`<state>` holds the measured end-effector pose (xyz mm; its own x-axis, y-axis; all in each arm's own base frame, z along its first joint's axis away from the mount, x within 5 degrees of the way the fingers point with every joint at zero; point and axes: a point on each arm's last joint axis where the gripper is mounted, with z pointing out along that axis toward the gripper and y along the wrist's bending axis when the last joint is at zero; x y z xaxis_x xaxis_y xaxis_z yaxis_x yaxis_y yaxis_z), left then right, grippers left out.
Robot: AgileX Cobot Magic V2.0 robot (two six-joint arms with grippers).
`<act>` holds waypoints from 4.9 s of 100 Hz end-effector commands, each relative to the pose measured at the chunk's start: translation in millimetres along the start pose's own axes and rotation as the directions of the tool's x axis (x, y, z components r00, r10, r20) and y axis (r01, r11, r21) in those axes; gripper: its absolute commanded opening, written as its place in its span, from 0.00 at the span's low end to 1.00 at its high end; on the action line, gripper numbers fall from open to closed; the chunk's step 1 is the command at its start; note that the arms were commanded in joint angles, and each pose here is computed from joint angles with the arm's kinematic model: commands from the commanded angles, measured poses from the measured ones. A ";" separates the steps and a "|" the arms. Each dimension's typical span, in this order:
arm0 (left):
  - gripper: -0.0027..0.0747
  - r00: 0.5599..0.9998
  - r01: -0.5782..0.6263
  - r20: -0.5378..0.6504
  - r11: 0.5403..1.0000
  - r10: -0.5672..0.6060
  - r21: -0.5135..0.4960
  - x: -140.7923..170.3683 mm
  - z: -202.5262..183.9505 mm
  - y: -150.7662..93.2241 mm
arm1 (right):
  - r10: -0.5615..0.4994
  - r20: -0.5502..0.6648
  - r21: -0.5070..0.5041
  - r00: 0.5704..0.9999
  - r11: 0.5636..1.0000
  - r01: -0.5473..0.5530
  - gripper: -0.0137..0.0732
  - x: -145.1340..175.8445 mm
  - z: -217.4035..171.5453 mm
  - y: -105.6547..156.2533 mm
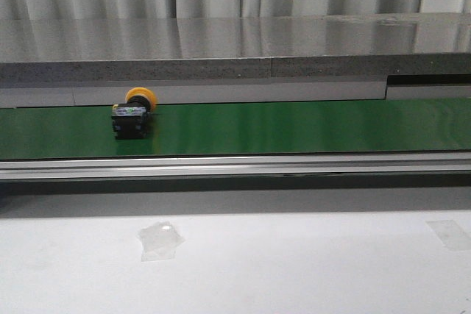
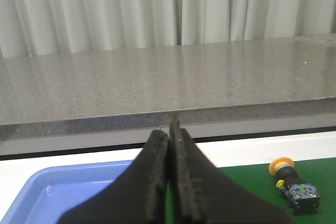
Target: Move button from left to right
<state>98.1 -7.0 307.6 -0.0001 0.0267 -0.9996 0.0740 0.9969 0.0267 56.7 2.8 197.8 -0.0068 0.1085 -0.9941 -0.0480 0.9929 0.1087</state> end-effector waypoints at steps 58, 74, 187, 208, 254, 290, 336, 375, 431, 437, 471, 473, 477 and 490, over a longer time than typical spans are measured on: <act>0.01 0.998 0.014 0.063 0.999 -0.011 -0.036 -12.4 0.4 3.6 | 0.013 0.000 -0.006 1.000 1.000 -0.013 0.08 -87.4 -2.6 10.1; 0.01 0.998 0.014 0.063 0.999 -0.011 -0.036 -12.4 0.4 3.6 | 0.013 -0.189 0.013 0.982 1.000 -0.011 0.08 -111.9 13.7 13.2; 0.01 0.998 0.014 0.063 0.999 -0.011 -0.036 -12.4 0.4 3.6 | 0.033 -0.595 0.054 0.803 0.999 -0.001 0.62 -146.6 87.0 18.0; 0.01 0.998 0.014 0.063 0.999 -0.011 -0.036 -12.4 0.4 3.6 | 0.038 -0.587 0.052 0.809 0.999 -0.009 0.91 -147.4 87.6 18.6; 0.01 0.998 0.014 0.063 0.999 -0.011 -0.036 -12.4 0.4 3.6 | 0.014 -0.632 -0.010 0.775 1.000 -0.026 0.90 -149.6 150.5 24.8; 0.01 0.998 0.014 0.063 0.999 -0.011 -0.036 -12.4 0.4 3.6 | -0.058 -0.721 -0.082 0.691 0.997 -0.002 0.90 -125.9 230.7 39.8; 0.01 0.998 0.014 0.063 0.999 -0.011 -0.036 -12.4 0.4 3.6 | -0.132 -0.778 -0.147 0.614 0.989 0.026 0.90 -90.9 297.5 54.3; 0.01 0.998 0.014 0.063 0.999 -0.011 -0.036 -12.4 0.4 3.6 | -0.202 -0.823 -0.168 0.532 0.979 0.112 0.89 -55.3 313.8 46.2; 0.01 0.998 0.014 0.063 0.999 -0.011 -0.036 -12.4 0.4 3.6 | -0.200 -0.832 -0.168 0.518 0.980 0.109 0.33 -95.0 315.9 49.6; 0.01 0.998 0.014 0.063 0.999 -0.011 -0.036 -12.4 0.4 3.6 | -0.205 -0.814 -0.168 0.544 0.979 0.118 0.33 -108.4 315.2 49.9; 0.01 0.998 0.014 0.063 0.999 -0.011 -0.036 -12.4 0.4 3.6 | -0.171 -0.790 -0.065 0.588 0.978 0.198 0.33 -142.8 306.2 -3.7; 0.01 0.998 0.014 0.063 0.999 -0.011 -0.036 -12.4 0.4 3.6 | -0.162 -0.790 -0.051 0.591 0.978 0.200 0.33 -144.0 305.7 -9.4; 0.01 0.998 0.014 0.063 0.999 -0.011 -0.036 -12.4 0.4 3.6 | -0.144 -0.790 -0.026 0.596 0.979 0.202 0.33 -145.4 304.8 -19.2; 0.01 0.998 0.014 0.063 0.999 -0.011 -0.036 -12.4 0.4 3.6 | -0.090 -0.784 0.060 0.615 0.974 0.219 0.33 -150.9 300.3 -56.2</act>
<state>98.1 -7.0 307.6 -0.0001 0.0267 -0.9996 0.0740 0.9969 0.0267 367.7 -33.7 308.2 -0.8580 -0.0606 -0.5101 -0.0321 0.9974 -0.0645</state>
